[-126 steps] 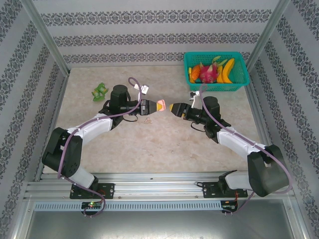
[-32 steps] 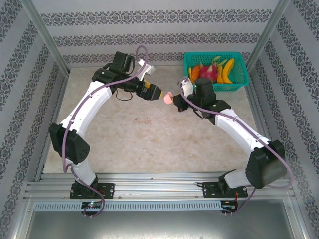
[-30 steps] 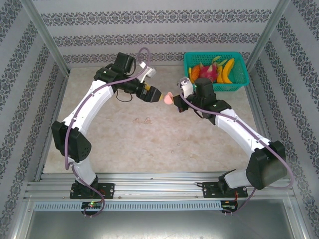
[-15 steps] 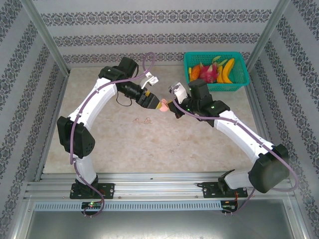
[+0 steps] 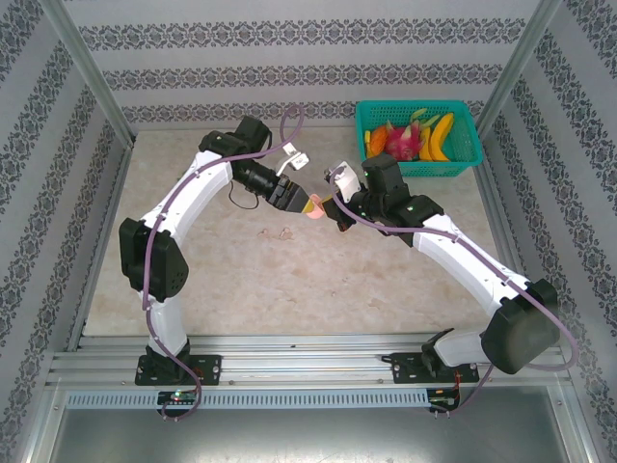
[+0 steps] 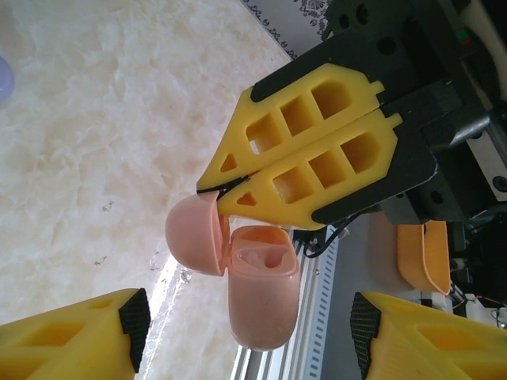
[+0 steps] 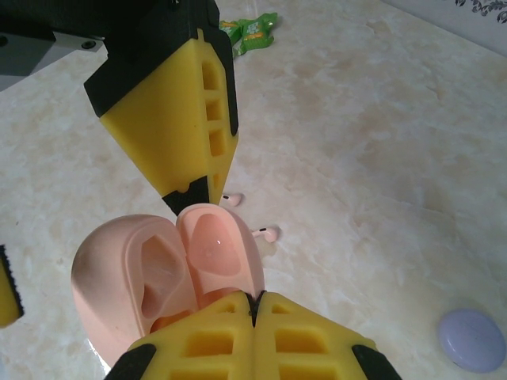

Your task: Insert wireless bluetooth earbuds into charging case

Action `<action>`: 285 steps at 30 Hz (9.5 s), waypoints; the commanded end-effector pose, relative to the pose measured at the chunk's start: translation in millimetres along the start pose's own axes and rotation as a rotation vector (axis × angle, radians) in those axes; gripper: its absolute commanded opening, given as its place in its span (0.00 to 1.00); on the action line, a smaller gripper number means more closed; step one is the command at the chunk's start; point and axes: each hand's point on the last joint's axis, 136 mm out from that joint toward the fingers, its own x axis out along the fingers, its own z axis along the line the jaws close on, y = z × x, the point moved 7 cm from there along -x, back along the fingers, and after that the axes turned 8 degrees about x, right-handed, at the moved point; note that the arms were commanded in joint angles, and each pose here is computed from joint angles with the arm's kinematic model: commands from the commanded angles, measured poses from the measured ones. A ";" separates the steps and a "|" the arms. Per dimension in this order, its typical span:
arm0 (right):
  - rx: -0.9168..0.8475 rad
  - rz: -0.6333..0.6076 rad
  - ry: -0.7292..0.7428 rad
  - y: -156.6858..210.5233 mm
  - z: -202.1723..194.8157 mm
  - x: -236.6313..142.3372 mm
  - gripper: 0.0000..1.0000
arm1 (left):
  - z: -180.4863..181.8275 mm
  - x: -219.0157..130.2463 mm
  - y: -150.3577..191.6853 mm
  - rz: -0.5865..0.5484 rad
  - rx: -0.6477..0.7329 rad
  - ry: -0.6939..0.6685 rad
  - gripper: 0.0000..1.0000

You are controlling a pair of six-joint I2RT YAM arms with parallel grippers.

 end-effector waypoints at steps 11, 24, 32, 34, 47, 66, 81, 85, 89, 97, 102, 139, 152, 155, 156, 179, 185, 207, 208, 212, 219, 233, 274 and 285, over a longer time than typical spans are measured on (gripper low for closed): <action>-0.017 -0.051 -0.047 -17.9 12.0 -8.5 0.00 | 2.6 17.2 0.8 -0.003 0.003 0.070 0.63; -0.011 -0.044 -0.043 -17.1 10.5 -5.7 0.00 | 3.3 24.5 0.7 0.004 0.003 0.088 0.49; -0.006 -0.043 -0.040 -17.4 10.1 -5.2 0.00 | 4.5 25.6 1.3 0.003 -0.001 0.093 0.31; -0.005 -0.043 -0.032 -17.6 8.9 -5.6 0.00 | 4.6 25.5 1.2 0.002 -0.004 0.094 0.23; 0.148 -0.128 0.005 -11.4 0.2 -52.6 0.50 | 22.2 8.9 6.0 -0.055 -0.011 -0.098 0.00; 0.859 -0.015 0.219 26.3 -28.2 10.8 0.60 | 33.4 -71.1 12.4 -0.345 -0.033 -0.642 0.00; 1.133 0.201 0.425 11.0 36.3 162.6 0.57 | 51.7 -164.9 47.3 -0.803 -0.161 -0.892 0.00; 1.073 0.234 0.532 7.9 50.1 195.3 0.57 | 52.0 -172.6 60.9 -0.817 -0.178 -0.928 0.00; 0.977 0.270 0.640 7.9 54.5 222.8 0.56 | 51.4 -178.5 73.6 -0.841 -0.202 -0.955 0.00; 0.891 0.267 0.742 21.2 47.3 245.9 0.52 | 52.2 -184.5 82.4 -0.915 -0.239 -0.943 0.00; 0.863 0.275 0.756 29.7 42.8 257.3 0.50 | 53.1 -183.4 81.0 -0.921 -0.242 -0.922 0.00; 0.804 0.398 0.773 62.0 32.5 270.1 0.40 | 51.7 -175.9 89.1 -0.946 -0.260 -0.879 0.00; 0.803 0.409 0.770 63.2 30.1 267.4 0.32 | 52.2 -175.6 88.7 -0.952 -0.261 -0.871 0.00; 0.810 0.412 0.769 63.8 29.1 267.2 0.30 | 53.3 -175.6 88.3 -0.954 -0.262 -0.871 0.00; 0.813 0.410 0.766 63.5 29.1 267.7 0.29 | 53.9 -175.5 88.4 -0.954 -0.264 -0.870 0.00; 0.545 0.451 0.564 43.6 46.1 264.4 0.21 | 55.9 -175.0 86.5 -0.961 -0.271 -0.852 0.00; 0.386 0.484 0.540 40.5 57.0 252.7 0.21 | 57.3 -173.7 87.7 -0.957 -0.277 -0.849 0.00; 0.260 0.666 0.492 78.1 70.9 251.0 0.30 | 57.0 -172.5 88.5 -0.964 -0.289 -0.834 0.00; 0.271 0.664 0.491 77.2 71.6 250.1 0.33 | 57.3 -172.1 88.9 -0.963 -0.290 -0.833 0.00; 0.365 0.617 0.482 65.1 77.0 244.0 0.40 | 57.4 -172.2 88.8 -0.964 -0.291 -0.833 0.00; 0.548 0.522 0.497 48.4 78.6 237.6 0.43 | 57.2 -172.5 88.4 -0.963 -0.288 -0.834 0.00; 0.335 0.571 0.337 41.8 54.8 240.1 0.44 | 56.8 -172.3 88.5 -0.956 -0.292 -0.834 0.00; 0.438 0.610 0.316 79.0 69.5 220.9 0.47 | 57.7 -171.4 88.9 -0.954 -0.299 -0.827 0.00; 0.558 0.566 0.543 72.0 54.4 225.3 0.48 | 59.7 -170.7 90.6 -0.956 -0.302 -0.833 0.00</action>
